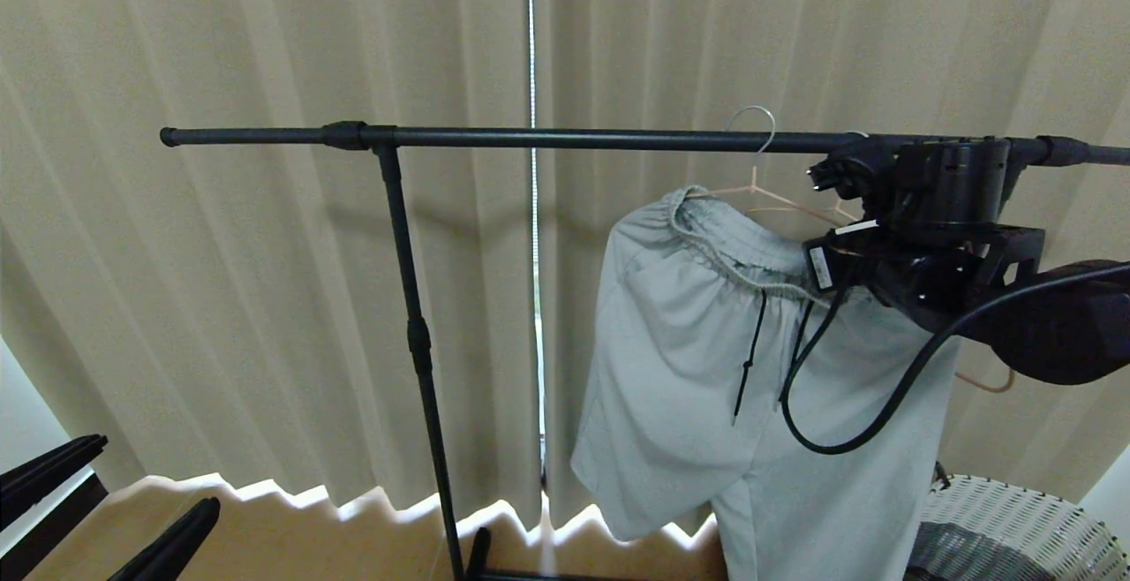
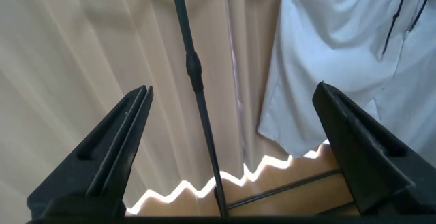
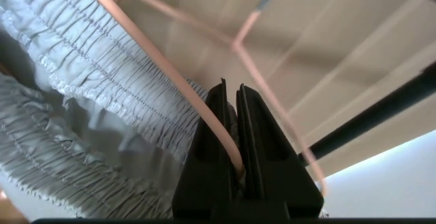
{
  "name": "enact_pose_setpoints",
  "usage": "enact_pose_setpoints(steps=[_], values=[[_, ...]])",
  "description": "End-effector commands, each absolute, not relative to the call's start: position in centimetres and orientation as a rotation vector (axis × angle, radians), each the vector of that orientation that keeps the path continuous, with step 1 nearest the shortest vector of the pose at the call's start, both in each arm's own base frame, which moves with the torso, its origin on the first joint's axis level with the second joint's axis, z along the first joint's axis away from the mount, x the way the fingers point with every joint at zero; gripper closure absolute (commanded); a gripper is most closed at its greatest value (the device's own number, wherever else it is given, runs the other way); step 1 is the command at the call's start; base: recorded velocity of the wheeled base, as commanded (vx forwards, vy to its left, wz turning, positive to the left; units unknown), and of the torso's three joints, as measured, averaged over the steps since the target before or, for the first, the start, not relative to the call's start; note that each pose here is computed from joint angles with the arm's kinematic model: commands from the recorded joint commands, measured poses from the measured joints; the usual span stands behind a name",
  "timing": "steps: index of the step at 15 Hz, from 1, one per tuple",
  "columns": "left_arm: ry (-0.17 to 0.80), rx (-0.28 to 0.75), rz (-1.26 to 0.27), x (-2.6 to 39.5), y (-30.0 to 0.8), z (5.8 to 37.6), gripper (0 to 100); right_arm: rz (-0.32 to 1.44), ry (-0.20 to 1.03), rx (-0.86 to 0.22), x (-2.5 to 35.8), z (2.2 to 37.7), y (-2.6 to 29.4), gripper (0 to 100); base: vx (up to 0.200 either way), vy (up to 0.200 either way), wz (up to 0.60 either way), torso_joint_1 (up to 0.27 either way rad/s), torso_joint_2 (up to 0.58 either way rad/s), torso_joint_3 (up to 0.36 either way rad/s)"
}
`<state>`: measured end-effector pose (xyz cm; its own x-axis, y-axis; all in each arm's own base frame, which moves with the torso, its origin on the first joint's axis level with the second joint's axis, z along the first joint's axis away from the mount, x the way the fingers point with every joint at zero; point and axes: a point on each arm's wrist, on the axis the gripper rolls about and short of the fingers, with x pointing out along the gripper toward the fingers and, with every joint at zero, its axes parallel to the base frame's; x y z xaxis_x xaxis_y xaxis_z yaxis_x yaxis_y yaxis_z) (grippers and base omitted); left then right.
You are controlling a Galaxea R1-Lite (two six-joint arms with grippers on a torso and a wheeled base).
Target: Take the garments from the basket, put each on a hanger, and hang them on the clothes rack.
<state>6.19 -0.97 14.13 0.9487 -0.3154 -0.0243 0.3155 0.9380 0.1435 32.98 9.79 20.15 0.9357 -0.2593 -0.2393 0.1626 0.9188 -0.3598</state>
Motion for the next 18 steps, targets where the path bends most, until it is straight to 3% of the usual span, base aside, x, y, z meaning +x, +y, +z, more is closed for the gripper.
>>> enact_pose_setpoints(steps=[1, 8, 13, 14, 18], values=[[0.000, 0.150, -0.322, 6.2, -1.0, 14.1, 0, -0.206, 0.293, -0.348, 33.0, 19.9, 10.3, 100, 0.000, 0.000, 0.00, 0.000, 0.00, 0.000], [0.003, 0.160, -0.322, 6.2, -1.0, 14.0, 0, -0.122, 0.285, -0.365, 32.0, 19.8, 13.0, 100, 0.000, 0.000, 0.00, 0.000, 0.00, 0.000], [0.006, 0.160, -0.322, 6.1, -1.0, 13.9, 0, -0.114, 0.287, -0.366, 32.0, 19.7, 13.0, 100, 0.000, 0.000, 0.00, 0.000, 0.00, 0.000], [0.004, 0.160, -0.322, 6.2, -1.0, 14.0, 0, -0.113, 0.287, -0.364, 31.9, 19.7, 13.0, 0, 0.000, 0.000, 0.00, 0.000, 0.00, 0.000], [0.002, 0.159, -0.316, 6.2, -0.9, 14.1, 0, -0.083, 0.267, -0.337, 30.4, 19.3, 12.4, 0, 0.000, 0.000, 0.00, 0.000, 0.00, 0.000]])
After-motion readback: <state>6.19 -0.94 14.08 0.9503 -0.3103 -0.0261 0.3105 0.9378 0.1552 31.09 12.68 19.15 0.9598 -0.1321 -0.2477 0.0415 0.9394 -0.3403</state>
